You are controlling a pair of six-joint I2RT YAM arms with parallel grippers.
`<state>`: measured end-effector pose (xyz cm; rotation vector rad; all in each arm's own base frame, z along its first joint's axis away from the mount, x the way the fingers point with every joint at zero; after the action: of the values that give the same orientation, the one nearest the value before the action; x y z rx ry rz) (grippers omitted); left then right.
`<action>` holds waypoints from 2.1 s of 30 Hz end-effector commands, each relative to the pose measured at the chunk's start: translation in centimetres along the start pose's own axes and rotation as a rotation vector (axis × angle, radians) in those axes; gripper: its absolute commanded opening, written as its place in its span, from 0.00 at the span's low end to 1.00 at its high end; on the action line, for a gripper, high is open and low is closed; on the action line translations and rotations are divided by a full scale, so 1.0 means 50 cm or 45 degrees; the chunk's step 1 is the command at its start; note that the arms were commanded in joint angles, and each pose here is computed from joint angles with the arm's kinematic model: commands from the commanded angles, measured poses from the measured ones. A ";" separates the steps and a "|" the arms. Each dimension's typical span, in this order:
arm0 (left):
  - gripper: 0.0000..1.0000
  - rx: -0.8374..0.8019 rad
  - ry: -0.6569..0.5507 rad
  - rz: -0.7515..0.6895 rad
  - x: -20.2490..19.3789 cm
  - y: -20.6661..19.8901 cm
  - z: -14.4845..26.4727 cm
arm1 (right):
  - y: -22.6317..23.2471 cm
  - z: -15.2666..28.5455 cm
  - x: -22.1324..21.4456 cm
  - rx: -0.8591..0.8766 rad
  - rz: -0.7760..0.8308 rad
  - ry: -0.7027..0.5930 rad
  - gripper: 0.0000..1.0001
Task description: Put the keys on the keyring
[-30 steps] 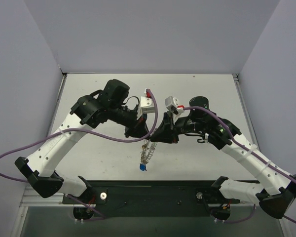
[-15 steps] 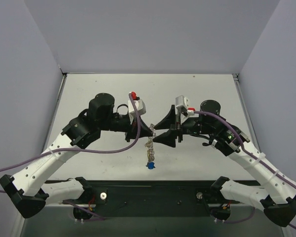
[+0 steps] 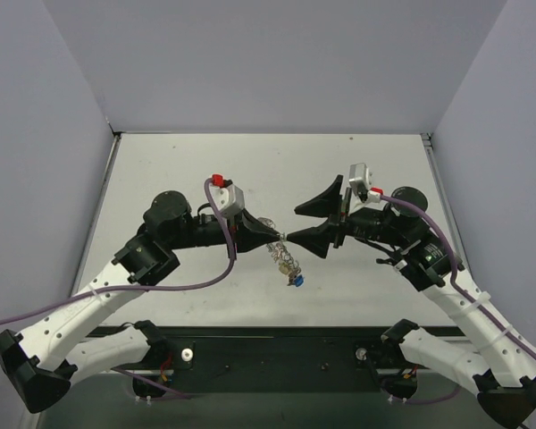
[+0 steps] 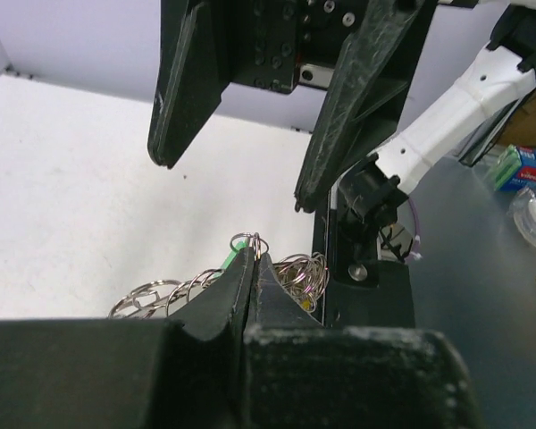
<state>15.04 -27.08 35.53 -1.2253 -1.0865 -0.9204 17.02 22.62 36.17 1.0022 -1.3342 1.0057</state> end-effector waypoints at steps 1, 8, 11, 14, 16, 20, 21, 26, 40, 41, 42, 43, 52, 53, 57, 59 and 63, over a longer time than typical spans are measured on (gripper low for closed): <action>0.00 -0.078 -0.295 -0.165 0.093 -0.042 0.018 | 0.010 -0.003 0.030 0.065 0.063 -0.090 0.64; 0.00 -0.154 -0.397 -0.217 0.114 -0.068 0.033 | 0.025 -0.006 0.026 0.164 0.057 -0.108 0.59; 0.00 -0.179 -0.410 -0.220 0.117 -0.075 0.036 | 0.035 -0.007 0.032 0.228 0.051 -0.124 0.59; 0.00 -0.186 -0.421 -0.226 0.119 -0.078 0.038 | 0.044 -0.008 0.037 0.276 0.043 -0.139 0.57; 0.00 -0.195 -0.431 -0.227 0.122 -0.081 0.039 | 0.046 -0.010 0.036 0.294 0.033 -0.139 0.56; 0.00 -0.219 -0.429 -0.219 0.121 -0.081 0.035 | 0.043 -0.014 0.032 0.298 0.008 -0.137 0.46; 0.00 -0.228 -0.432 -0.221 0.122 -0.083 0.035 | 0.042 -0.017 0.035 0.300 0.006 -0.144 0.37; 0.00 -0.238 -0.452 -0.220 0.127 -0.086 0.037 | 0.040 -0.020 0.036 0.298 -0.017 -0.140 0.05; 0.00 -0.241 -0.523 -0.236 0.145 -0.090 0.054 | 0.043 -0.018 0.008 0.326 -0.011 -0.071 0.00; 0.00 -0.241 -0.529 -0.236 0.146 -0.090 0.056 | 0.043 -0.017 0.002 0.325 -0.021 -0.053 0.00; 0.00 -0.247 -0.542 -0.233 0.149 -0.091 0.059 | 0.043 -0.017 0.000 0.326 -0.022 -0.045 0.00; 0.00 -0.250 -0.545 -0.229 0.148 -0.090 0.060 | 0.042 -0.018 -0.003 0.330 -0.016 -0.038 0.00; 0.00 -0.280 -0.602 -0.201 0.143 -0.082 0.059 | 0.057 -0.021 -0.018 0.421 -0.038 0.036 0.00; 0.00 -0.285 -0.606 -0.194 0.142 -0.082 0.058 | 0.061 -0.022 -0.023 0.429 -0.046 0.053 0.00; 0.00 -0.340 -0.655 -0.187 0.145 -0.089 0.057 | 0.068 -0.029 -0.027 0.434 -0.017 0.073 0.00; 0.00 -0.343 -0.653 -0.173 0.141 -0.084 0.053 | 0.068 -0.033 -0.033 0.434 -0.021 0.097 0.00; 0.00 -0.343 -0.680 -0.172 0.144 -0.083 0.053 | 0.069 -0.044 -0.044 0.435 -0.015 0.143 0.00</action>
<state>13.59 -26.20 39.08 -1.6073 -1.2909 -0.8680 14.41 25.09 34.53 1.2130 -1.1072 1.2254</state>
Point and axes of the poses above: each gripper's point midway between its finger pads, its own z axis back along the fingers, its own y axis along the line the jaws close on, x = y × z, the point moved 4 cm from there along z, back along the fingers, and after that the axes turned 6 degrees about z, right-handed, at the moved point
